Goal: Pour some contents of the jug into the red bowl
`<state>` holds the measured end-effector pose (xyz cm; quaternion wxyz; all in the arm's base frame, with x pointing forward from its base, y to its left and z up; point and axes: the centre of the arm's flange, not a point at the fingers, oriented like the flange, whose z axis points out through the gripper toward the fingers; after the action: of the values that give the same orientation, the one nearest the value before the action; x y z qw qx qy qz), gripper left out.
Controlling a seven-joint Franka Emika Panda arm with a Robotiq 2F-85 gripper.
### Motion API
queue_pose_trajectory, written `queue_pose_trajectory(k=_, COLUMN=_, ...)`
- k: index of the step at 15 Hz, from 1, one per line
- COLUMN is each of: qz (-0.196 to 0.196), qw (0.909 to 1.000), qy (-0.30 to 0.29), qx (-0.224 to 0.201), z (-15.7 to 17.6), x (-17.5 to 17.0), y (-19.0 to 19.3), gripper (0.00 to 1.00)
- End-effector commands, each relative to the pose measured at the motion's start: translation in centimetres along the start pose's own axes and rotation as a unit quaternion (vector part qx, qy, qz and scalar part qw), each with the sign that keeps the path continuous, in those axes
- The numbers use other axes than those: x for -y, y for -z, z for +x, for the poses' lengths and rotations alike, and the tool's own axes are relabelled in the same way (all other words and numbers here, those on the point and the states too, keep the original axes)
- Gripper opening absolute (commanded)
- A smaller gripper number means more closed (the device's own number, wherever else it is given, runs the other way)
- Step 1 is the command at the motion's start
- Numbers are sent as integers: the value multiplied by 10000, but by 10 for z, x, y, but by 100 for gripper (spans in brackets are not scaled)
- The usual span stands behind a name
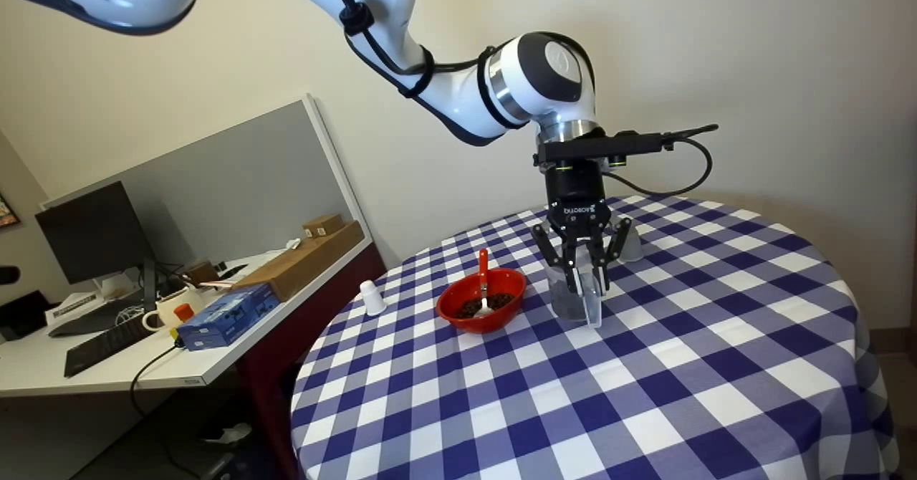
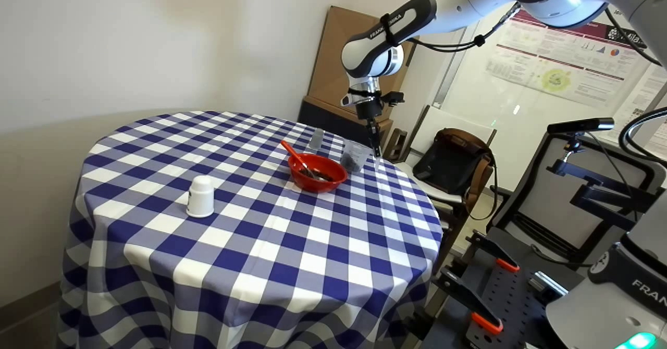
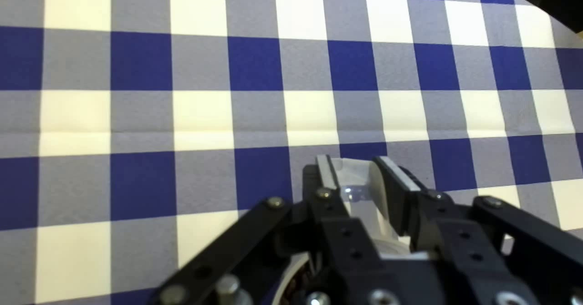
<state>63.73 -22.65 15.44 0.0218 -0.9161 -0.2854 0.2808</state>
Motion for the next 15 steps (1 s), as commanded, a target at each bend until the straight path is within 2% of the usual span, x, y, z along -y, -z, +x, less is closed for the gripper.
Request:
queue_pose_trajectory(k=1, qz=-18, qw=9992, qy=-395, qx=94, z=0, x=-11, y=8, gripper=12)
queue_pose_trajectory(k=10, qz=-106, qw=9942, qy=-961, qx=473, z=14, x=-16, y=-18, gripper=12)
queue_pose_trajectory(k=11, qz=-82, qw=9935, qy=-1023, qx=498, z=15, x=-16, y=-20, gripper=16)
queue_pose_trajectory(k=12, qz=-77, qw=9932, qy=-1050, qx=492, z=14, x=-16, y=-18, gripper=52)
queue_pose_trajectory(k=13, qz=-67, qw=9930, qy=-1072, qx=484, z=14, x=-16, y=-16, gripper=55)
queue_pose_trajectory(k=15, qz=-44, qw=9930, qy=-1084, qx=473, z=14, x=-15, y=-14, gripper=66)
